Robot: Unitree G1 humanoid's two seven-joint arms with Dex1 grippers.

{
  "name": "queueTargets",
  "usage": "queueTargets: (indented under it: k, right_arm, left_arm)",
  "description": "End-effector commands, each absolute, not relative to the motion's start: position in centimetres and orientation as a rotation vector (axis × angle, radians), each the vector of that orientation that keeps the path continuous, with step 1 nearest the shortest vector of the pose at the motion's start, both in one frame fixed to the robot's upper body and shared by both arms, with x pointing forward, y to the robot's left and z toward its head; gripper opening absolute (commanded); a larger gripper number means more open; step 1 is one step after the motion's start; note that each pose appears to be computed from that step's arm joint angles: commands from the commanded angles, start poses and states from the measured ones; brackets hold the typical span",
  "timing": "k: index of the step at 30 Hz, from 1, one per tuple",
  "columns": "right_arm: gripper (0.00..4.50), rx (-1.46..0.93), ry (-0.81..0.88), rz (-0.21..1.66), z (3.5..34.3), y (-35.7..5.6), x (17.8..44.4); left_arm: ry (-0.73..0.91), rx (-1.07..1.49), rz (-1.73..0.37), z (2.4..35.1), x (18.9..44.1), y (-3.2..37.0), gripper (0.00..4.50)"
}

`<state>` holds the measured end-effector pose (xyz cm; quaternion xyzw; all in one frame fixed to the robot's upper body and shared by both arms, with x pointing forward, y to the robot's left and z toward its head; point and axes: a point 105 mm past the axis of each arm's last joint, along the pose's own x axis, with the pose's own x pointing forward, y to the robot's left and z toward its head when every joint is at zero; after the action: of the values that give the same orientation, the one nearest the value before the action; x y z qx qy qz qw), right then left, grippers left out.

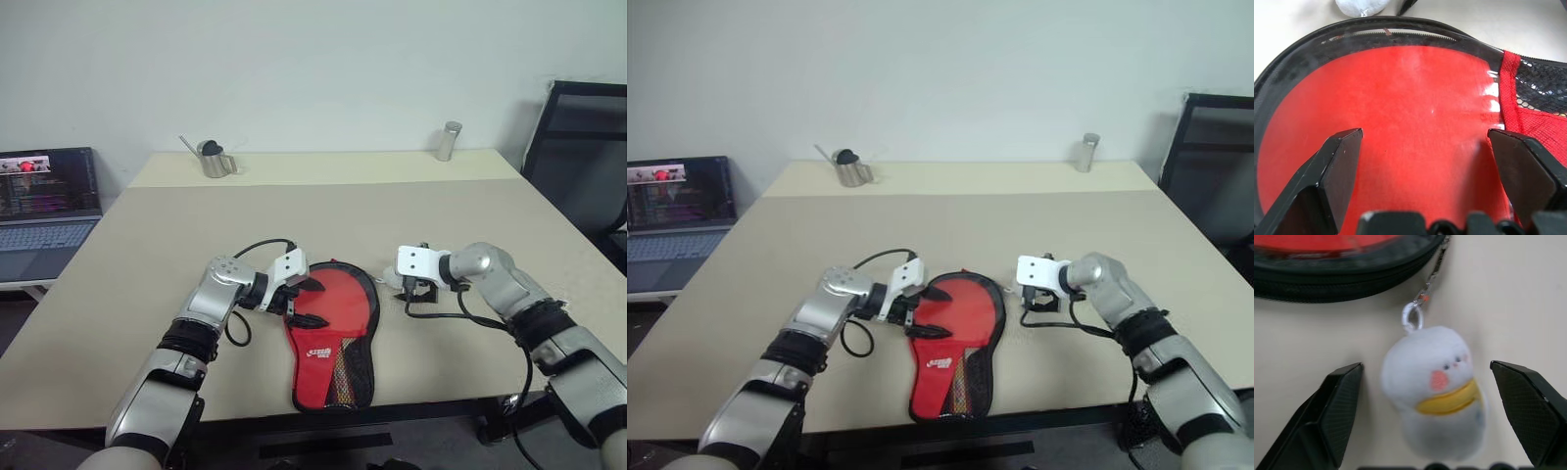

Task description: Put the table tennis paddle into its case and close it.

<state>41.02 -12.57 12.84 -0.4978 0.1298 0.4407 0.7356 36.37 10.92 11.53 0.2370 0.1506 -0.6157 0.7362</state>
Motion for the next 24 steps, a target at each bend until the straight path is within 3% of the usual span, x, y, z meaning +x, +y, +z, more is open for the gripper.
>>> queueTargets:
  k: [1,3,10,13,15,24]
  right_arm:
    - [4.1,-1.087,0.274,0.941,13.5,-12.8,41.7]
    - [3.62,-1.073,0.292,0.935,13.2,-12.9,41.9]
    - [1.17,-1.045,0.349,0.952,12.2,-13.4,41.8]
    - [0.43,-1.039,0.346,0.96,12.4,-13.3,41.6]
    - [0.27,-1.034,0.344,0.966,12.5,-13.3,41.3]
    - [0.26,-0.998,0.365,0.993,12.4,-13.7,38.9]
  left_arm:
    - [0.296,0.532,-1.356,12.2,36.5,10.8,4.5]
    - [0.284,0.536,-1.366,12.3,36.5,10.6,4.5]
    - [0.3,0.59,-1.412,12.1,37.1,10.1,4.5]
    - [0.347,0.572,-1.425,11.0,37.2,10.0,4.5]
    - [0.366,0.556,-1.436,10.4,37.1,9.9,4.5]
    - [0.382,0.504,-1.512,8.5,36.2,8.7,4.5]
